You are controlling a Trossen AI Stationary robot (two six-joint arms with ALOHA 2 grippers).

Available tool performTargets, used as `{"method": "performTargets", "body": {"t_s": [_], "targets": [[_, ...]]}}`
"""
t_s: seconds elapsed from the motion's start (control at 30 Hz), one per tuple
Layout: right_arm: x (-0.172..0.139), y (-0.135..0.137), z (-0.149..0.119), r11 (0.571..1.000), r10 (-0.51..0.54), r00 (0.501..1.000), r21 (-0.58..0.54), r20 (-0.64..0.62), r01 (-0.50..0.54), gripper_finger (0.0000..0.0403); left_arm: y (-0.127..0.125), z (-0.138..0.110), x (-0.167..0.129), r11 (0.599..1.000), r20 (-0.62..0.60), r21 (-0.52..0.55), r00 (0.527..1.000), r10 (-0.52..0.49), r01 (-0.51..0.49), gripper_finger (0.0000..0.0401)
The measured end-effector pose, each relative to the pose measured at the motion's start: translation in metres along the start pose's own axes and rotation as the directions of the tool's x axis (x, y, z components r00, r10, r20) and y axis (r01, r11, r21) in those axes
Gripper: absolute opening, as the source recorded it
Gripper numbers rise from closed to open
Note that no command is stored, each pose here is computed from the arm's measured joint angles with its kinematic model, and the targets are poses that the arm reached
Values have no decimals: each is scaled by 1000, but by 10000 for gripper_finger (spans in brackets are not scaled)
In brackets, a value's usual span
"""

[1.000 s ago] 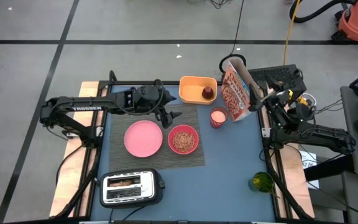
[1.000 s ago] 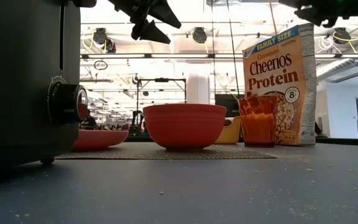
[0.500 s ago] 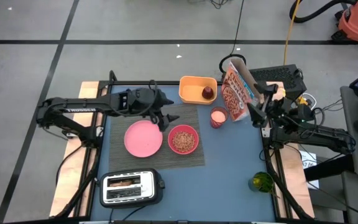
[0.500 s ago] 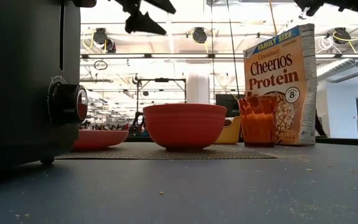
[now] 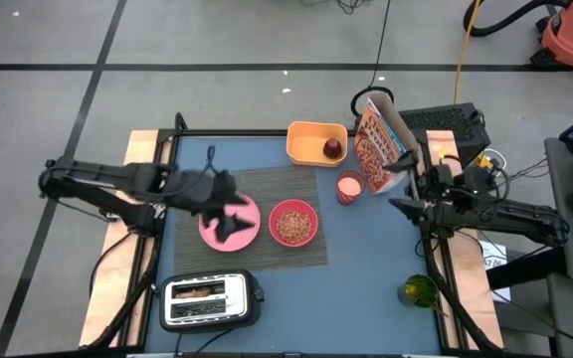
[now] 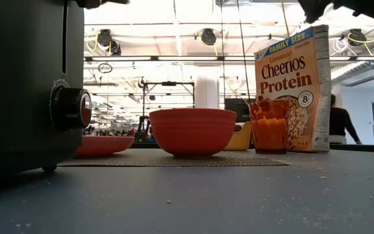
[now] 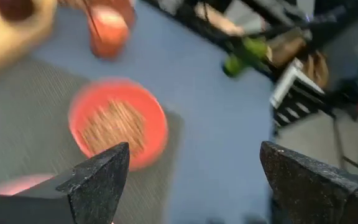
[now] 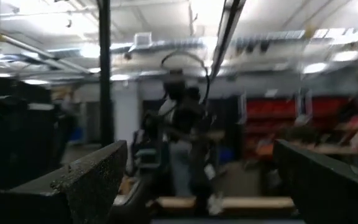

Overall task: Arrange a breakfast setting
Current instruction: Put the bread on the pink plate

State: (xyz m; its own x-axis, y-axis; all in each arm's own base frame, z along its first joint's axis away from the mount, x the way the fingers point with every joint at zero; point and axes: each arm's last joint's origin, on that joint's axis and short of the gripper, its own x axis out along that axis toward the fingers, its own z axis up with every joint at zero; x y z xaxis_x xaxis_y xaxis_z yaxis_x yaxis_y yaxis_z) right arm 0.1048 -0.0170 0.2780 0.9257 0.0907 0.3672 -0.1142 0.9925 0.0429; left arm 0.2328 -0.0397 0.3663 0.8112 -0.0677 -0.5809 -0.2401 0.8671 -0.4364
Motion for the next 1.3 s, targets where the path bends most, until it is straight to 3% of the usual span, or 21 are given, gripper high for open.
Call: {"method": "performTargets", "body": {"t_s": [0.17, 0.3, 0.47, 0.6, 0.73, 0.93, 1.3], "targets": [[0, -1, -12, 991, 9, 993, 132, -121, 7, 393, -25, -30, -17, 987, -152, -130, 982, -111, 91, 365], [-1, -2, -17, 982, 1, 986, 188, -166, 30, 393, -41, -52, -27, 950, -311, -286, 926, -215, 125, 365], [0, -3, -18, 977, 0, 984, 211, -177, 38, 393, -51, -77, -38, 912, -512, -409, 820, -256, 30, 365], [0, -3, -19, 976, 0, 984, 213, -180, 39, 393, -56, -91, -42, 890, -597, -451, 763, -247, -65, 365], [0, -3, -18, 977, 0, 984, 212, -179, 39, 393, -65, -104, -40, 893, -650, -435, 726, -224, -114, 365], [0, -3, -19, 977, 0, 984, 209, -179, 38, 393, -67, -118, -22, 923, -721, -324, 686, -97, -210, 365], [0, -3, -19, 977, 0, 984, 209, -180, 39, 393, -71, -126, -7, 948, -740, -247, 671, -52, -199, 364]]}}
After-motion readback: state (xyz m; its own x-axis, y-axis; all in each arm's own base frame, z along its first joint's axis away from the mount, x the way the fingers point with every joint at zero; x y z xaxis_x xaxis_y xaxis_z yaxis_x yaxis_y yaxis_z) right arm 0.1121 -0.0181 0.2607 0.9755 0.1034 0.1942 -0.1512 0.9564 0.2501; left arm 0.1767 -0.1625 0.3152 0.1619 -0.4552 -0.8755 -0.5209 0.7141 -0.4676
